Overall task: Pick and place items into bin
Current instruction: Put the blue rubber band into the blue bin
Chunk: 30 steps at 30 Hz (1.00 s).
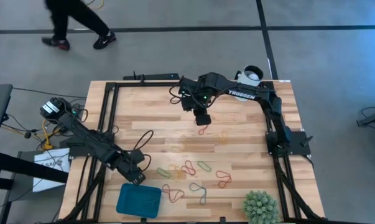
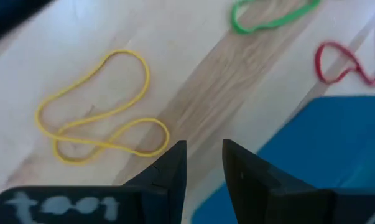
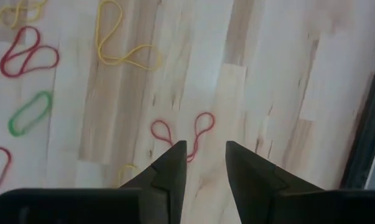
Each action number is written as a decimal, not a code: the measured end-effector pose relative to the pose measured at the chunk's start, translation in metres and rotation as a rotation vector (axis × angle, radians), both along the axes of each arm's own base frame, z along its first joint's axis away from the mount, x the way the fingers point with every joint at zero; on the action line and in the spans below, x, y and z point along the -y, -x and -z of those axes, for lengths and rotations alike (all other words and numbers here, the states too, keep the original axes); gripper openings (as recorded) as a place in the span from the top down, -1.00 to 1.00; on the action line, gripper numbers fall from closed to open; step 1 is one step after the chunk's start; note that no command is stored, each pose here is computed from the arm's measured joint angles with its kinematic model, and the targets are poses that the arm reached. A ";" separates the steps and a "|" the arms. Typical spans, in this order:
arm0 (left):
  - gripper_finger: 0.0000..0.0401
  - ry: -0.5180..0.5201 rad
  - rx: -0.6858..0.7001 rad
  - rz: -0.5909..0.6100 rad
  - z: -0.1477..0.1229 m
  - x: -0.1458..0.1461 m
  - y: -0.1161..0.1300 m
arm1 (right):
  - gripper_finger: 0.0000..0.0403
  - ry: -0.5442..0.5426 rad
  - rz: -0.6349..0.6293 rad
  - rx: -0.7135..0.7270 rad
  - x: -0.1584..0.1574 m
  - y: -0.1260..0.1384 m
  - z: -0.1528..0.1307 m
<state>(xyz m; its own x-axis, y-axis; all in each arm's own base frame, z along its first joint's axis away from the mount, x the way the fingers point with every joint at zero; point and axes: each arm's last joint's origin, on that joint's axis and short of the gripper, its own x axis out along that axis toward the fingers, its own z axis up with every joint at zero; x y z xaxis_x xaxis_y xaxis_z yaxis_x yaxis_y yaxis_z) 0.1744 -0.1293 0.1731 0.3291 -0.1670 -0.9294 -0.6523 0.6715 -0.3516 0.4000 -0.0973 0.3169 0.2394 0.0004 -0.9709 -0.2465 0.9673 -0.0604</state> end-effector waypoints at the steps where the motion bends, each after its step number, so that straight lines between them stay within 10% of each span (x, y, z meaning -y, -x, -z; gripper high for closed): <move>1: 0.55 0.012 -0.005 -0.022 0.000 0.001 0.000 | 0.47 0.005 -0.004 0.003 0.005 0.001 0.000; 9: 0.55 -0.002 -0.022 -0.096 0.001 0.000 0.003 | 0.47 0.022 0.083 0.051 0.057 0.013 -0.001; 16: 0.55 -0.103 -0.044 -0.107 0.003 -0.011 0.004 | 0.47 -0.246 0.176 0.040 0.075 0.029 0.006; 30: 0.55 -0.402 0.051 0.080 0.002 -0.028 -0.003 | 0.47 -0.352 0.223 -0.354 -0.038 0.017 0.066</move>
<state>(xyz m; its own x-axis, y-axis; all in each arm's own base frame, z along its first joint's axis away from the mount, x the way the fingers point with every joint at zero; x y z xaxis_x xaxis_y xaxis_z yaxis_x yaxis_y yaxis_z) 0.1776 -0.1015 0.1710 0.3774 0.1793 -0.9085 -0.5812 0.8096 -0.0817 0.3826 -0.0589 0.2508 -0.0706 0.3264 -0.9426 0.0206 0.9452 0.3257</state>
